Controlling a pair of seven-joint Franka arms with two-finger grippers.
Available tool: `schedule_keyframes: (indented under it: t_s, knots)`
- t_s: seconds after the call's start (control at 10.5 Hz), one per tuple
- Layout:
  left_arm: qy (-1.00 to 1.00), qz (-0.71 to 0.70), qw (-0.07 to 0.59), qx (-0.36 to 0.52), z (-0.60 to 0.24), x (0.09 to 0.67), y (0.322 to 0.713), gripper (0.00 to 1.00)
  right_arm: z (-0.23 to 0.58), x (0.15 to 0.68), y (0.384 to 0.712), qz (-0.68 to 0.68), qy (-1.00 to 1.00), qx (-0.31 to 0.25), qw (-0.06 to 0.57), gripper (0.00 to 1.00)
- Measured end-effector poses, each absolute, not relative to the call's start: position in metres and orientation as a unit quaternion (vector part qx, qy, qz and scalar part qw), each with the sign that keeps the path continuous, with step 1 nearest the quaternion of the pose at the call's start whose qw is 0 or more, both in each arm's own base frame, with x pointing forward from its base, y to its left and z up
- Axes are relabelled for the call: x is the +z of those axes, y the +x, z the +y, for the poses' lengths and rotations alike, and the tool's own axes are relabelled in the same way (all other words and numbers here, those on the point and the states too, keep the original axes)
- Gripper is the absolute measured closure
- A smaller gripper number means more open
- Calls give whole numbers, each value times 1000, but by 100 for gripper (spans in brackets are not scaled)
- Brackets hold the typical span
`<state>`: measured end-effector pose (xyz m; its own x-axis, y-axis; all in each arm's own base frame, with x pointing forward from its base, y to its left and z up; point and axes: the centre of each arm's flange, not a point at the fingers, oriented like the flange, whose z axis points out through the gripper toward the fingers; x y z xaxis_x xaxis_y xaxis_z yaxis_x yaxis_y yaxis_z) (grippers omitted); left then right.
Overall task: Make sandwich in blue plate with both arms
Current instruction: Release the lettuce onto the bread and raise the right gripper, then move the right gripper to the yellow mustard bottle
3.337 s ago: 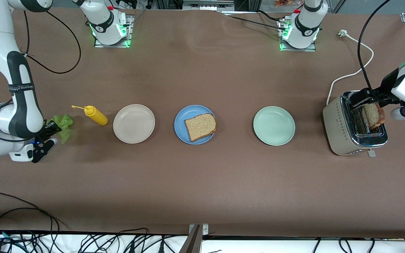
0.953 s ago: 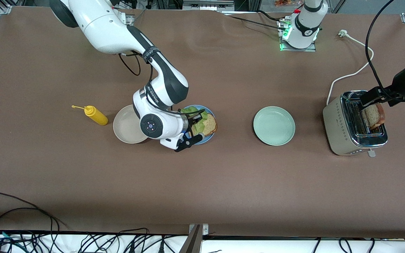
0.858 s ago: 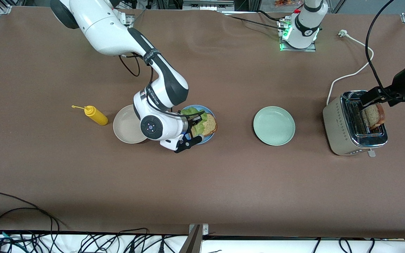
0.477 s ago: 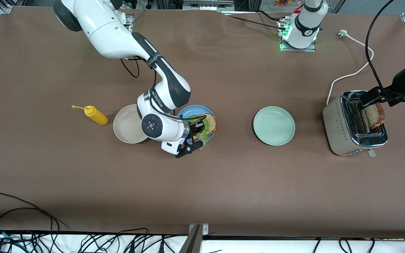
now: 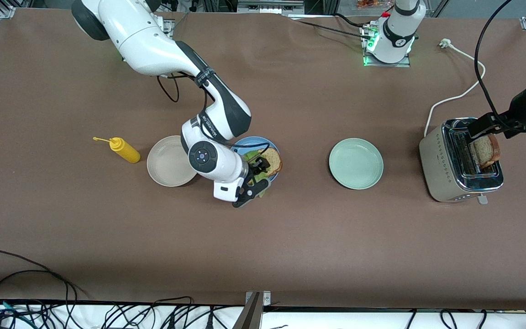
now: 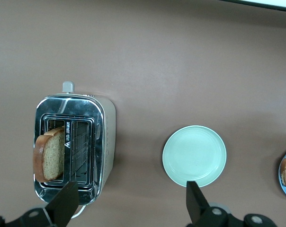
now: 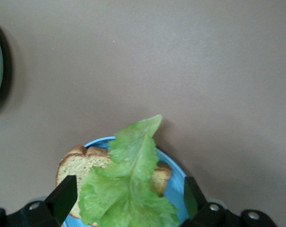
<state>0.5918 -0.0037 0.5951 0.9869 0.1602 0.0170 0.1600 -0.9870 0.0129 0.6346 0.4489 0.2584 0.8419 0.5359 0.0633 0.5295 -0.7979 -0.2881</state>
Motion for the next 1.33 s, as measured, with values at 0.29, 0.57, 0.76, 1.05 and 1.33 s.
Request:
schedule_keyframes:
  t_s: [0.29,0.57,0.76,1.05,1.33]
  knots:
    - [997,80,6,9,-4,595,592,0,407,280,654,-284,-952,23,108,0]
    - [997,79,6,9,-5,595,592,0,364,324,656,-284,-954,75,68,0]
    - [997,79,6,9,-5,595,592,0,346,361,649,-288,-952,98,31,0]
    - [997,80,6,9,-5,595,592,0,288,404,640,-292,-948,127,4,0]
    - [997,79,6,10,-5,596,592,0,197,412,620,-337,-931,138,24,0]
